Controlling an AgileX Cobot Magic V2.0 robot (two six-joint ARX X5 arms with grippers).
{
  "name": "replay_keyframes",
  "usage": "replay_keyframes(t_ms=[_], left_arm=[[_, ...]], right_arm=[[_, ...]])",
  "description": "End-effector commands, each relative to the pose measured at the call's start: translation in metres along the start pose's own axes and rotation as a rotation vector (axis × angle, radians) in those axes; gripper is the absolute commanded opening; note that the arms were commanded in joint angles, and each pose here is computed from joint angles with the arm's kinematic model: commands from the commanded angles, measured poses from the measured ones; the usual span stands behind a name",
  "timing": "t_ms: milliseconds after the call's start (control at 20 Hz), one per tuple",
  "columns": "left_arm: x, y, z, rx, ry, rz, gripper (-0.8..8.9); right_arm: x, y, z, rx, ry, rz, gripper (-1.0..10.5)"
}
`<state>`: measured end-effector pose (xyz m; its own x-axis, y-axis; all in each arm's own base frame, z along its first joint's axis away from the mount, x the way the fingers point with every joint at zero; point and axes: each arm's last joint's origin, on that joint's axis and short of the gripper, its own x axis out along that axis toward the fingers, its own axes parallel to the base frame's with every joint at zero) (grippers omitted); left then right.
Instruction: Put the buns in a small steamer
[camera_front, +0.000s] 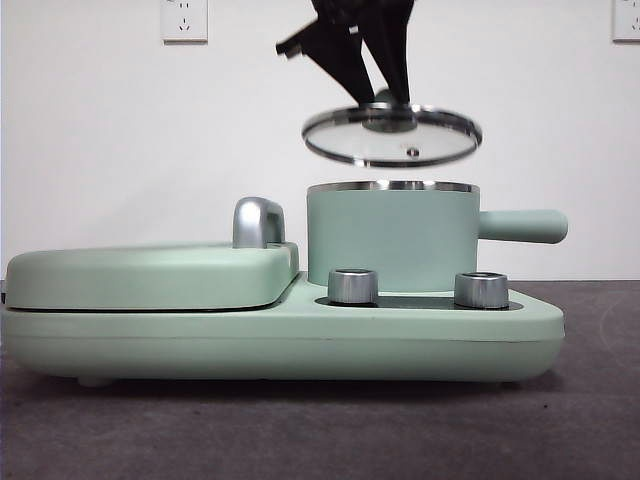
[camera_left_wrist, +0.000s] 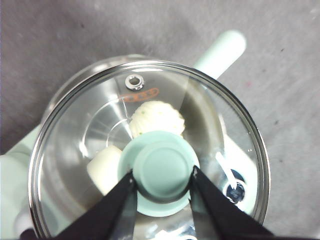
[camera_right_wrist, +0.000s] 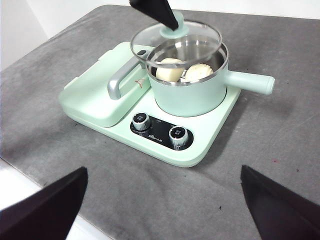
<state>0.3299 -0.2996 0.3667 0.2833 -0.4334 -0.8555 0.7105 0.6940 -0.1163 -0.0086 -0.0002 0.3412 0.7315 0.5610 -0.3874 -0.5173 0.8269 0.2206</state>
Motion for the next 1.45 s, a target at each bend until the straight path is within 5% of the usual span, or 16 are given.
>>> replay_keyframes(t_ms=[50,600,1250,1450], left_arm=[[0.020,-0.001,0.006,0.029,-0.007,-0.006,0.19],[0.026,0.003,0.010,0.050,-0.042,-0.002,0.19],[0.051,0.001,0.004,0.094,0.054,-0.011,0.32],[0.044,0.002,0.006,0.052,0.031,-0.008,3.34]], right_arm=[[-0.002,0.001,0.002,-0.005,-0.015,0.008,4.9],[-0.002,0.000,0.002,-0.004,-0.016,0.002,4.9],[-0.002,0.000,0.002,0.004,-0.016,0.002,4.9],[-0.002,0.000,0.002,0.004,-0.016,0.002,4.9]])
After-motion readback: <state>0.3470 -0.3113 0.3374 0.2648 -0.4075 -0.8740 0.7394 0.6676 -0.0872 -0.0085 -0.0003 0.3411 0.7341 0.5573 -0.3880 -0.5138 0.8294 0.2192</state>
